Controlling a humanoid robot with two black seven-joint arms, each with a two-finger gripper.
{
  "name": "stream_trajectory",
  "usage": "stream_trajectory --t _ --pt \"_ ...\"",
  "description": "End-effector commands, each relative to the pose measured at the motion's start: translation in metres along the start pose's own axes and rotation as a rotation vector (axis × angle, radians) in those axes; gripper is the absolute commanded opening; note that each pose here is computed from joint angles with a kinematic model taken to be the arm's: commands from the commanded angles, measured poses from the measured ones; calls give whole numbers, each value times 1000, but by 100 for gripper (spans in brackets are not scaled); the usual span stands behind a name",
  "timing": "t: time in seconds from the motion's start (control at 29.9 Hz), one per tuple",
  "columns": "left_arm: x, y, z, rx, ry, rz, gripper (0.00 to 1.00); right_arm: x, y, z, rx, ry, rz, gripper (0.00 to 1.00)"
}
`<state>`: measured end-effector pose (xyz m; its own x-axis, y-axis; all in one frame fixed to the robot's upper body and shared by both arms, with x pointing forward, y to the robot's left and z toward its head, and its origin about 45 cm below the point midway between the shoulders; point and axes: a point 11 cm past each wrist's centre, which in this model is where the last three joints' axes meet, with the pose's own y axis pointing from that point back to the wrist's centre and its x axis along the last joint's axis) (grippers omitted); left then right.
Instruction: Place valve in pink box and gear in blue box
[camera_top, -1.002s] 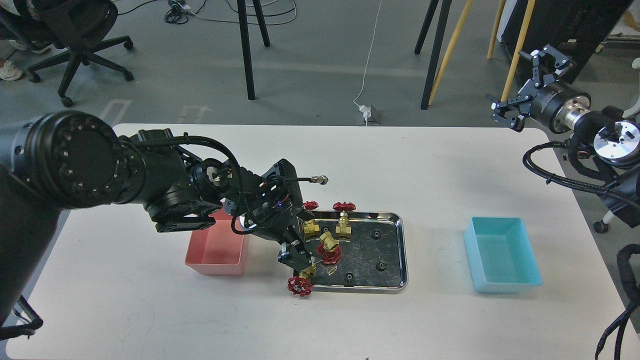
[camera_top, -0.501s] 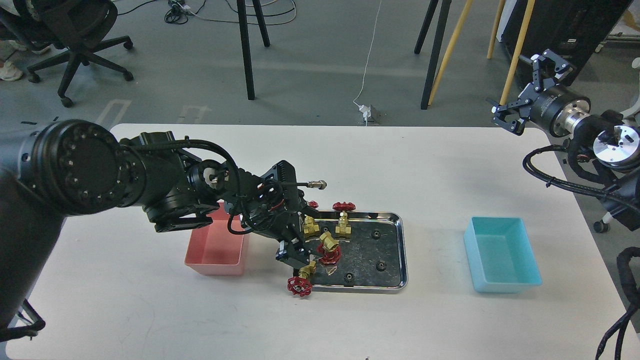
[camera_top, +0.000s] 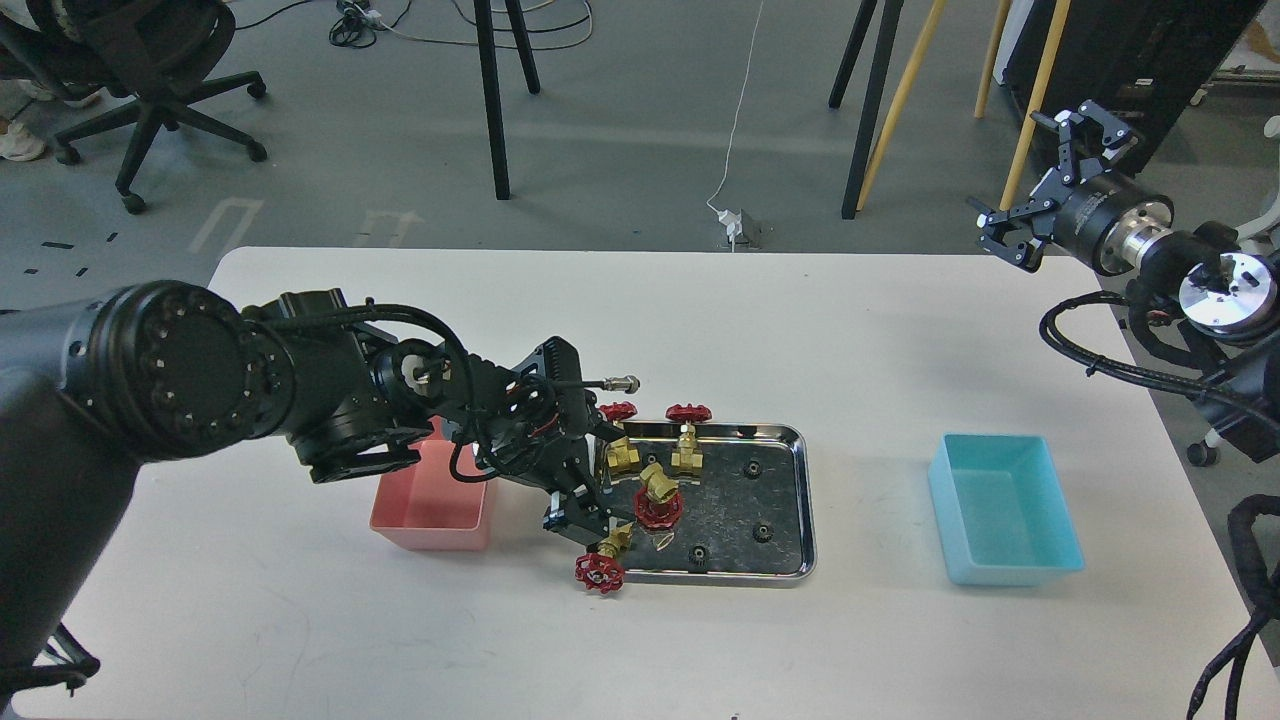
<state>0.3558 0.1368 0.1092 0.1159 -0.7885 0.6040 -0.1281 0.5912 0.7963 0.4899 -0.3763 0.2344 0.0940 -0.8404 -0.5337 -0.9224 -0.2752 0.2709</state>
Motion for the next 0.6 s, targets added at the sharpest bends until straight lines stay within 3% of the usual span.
stream_trajectory --t 0.0,0.57 --pt "0 -2 3 -14 -43 33 100 3 1 5 -6 -4 6 99" --pt "6 -2 -4 5 -86 60 99 9 4 10 -13 -10 17 99"
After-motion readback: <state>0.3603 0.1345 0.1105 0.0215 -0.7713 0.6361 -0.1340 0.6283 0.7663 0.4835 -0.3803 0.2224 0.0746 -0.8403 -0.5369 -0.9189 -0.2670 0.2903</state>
